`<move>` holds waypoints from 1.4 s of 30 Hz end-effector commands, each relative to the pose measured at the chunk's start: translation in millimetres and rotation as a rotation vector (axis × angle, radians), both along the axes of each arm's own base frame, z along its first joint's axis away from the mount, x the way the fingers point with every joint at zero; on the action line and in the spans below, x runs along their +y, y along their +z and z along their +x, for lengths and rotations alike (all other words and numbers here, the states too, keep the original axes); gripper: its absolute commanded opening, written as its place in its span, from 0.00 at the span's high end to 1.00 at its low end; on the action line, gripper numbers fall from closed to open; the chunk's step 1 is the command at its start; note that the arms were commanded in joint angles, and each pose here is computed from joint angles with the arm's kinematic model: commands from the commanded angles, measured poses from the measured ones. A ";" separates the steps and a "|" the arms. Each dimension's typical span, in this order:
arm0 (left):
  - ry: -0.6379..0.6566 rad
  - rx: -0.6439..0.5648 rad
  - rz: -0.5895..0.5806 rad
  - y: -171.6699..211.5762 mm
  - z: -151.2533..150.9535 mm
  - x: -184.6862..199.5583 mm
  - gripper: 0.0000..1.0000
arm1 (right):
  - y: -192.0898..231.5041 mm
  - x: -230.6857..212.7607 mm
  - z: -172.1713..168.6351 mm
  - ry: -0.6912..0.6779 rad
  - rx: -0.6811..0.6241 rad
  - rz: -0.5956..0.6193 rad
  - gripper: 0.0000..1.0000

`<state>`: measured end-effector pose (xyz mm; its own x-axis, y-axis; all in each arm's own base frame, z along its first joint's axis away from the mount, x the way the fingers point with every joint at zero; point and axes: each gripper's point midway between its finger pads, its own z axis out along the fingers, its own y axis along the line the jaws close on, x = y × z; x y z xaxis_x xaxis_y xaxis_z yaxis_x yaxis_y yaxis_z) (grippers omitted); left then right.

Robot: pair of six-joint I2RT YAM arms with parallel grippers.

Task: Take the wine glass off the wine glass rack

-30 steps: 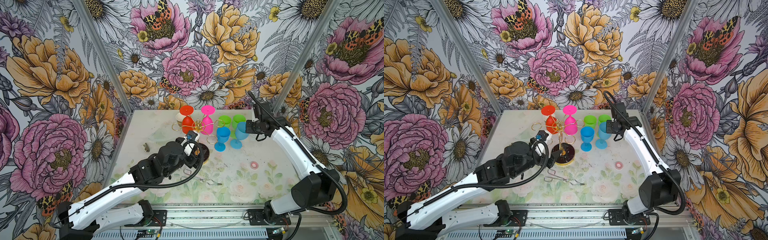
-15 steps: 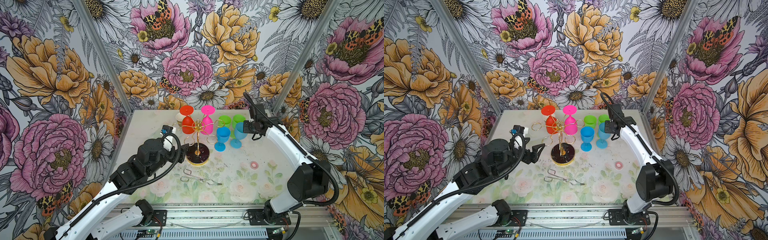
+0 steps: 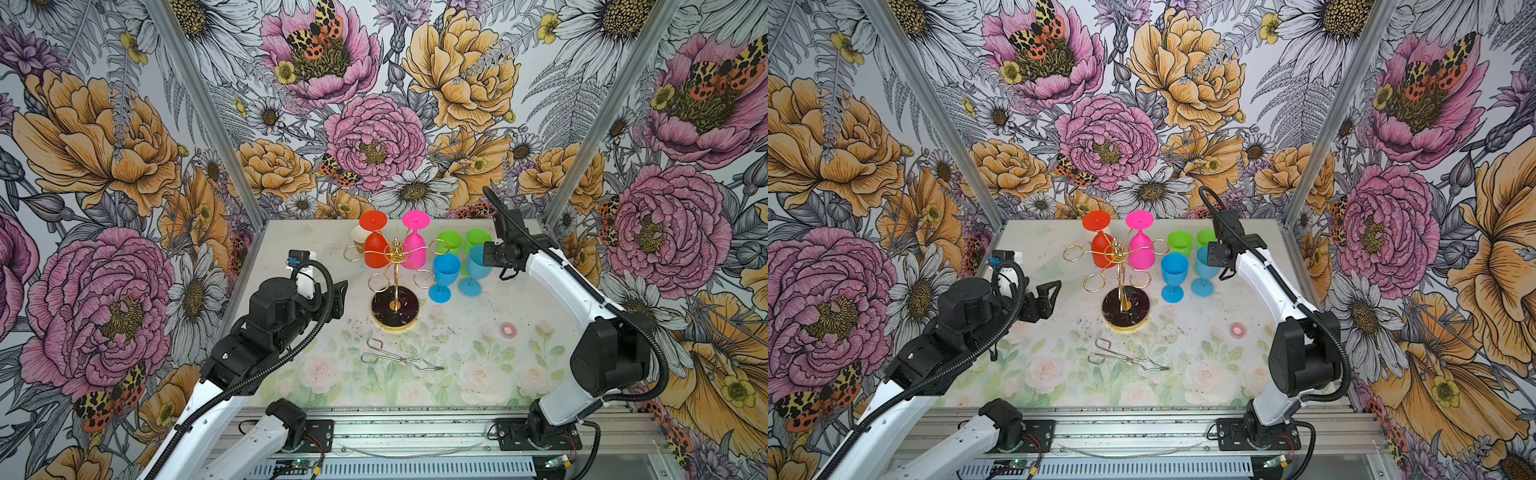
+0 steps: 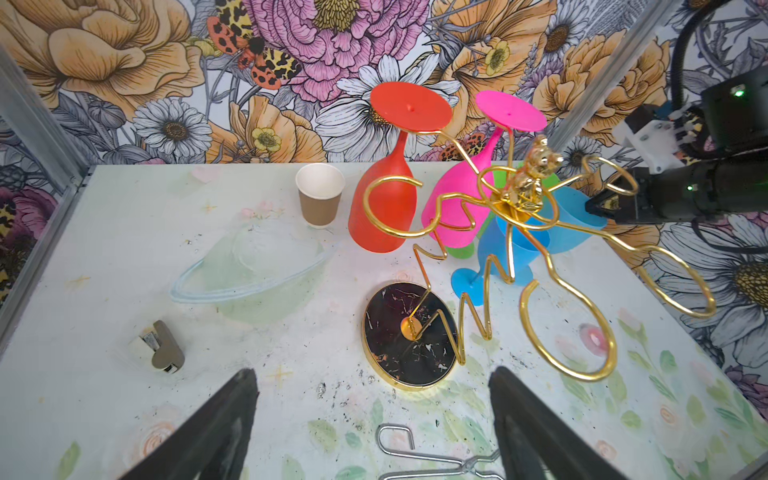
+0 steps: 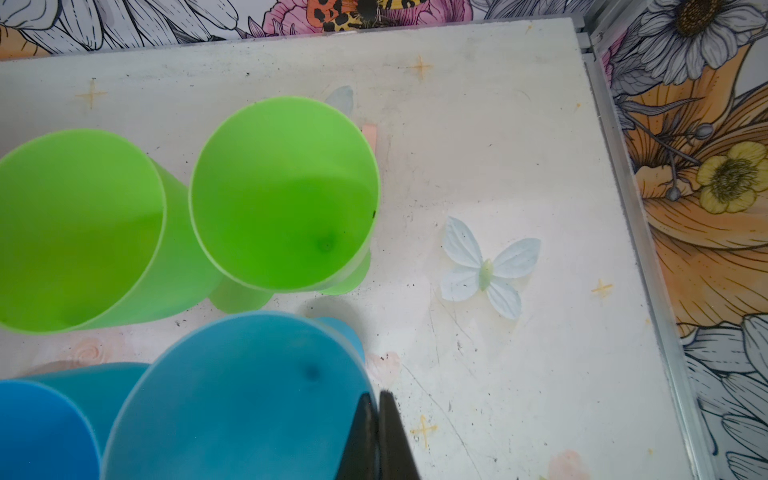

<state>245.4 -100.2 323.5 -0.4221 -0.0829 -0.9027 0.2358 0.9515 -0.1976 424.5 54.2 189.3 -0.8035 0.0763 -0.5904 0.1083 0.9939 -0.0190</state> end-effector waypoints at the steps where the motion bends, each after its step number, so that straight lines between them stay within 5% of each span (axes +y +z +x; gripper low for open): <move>1: 0.007 0.046 -0.011 -13.8 0.8 7.5 0.12 | -3.2 2.7 6.1 -0.009 -0.016 -0.002 1.00; 23: 0.195 0.029 0.022 -36.0 15.3 63.1 0.10 | -17.7 10.0 5.0 0.008 0.003 -0.012 0.99; 34: 0.182 0.030 0.033 -44.6 18.1 61.8 0.10 | -13.7 12.1 1.3 0.018 -0.006 -0.003 0.82; 42: 0.161 0.036 0.037 -48.2 19.6 58.6 0.09 | 13.7 19.8 -0.2 0.052 -0.063 0.047 0.60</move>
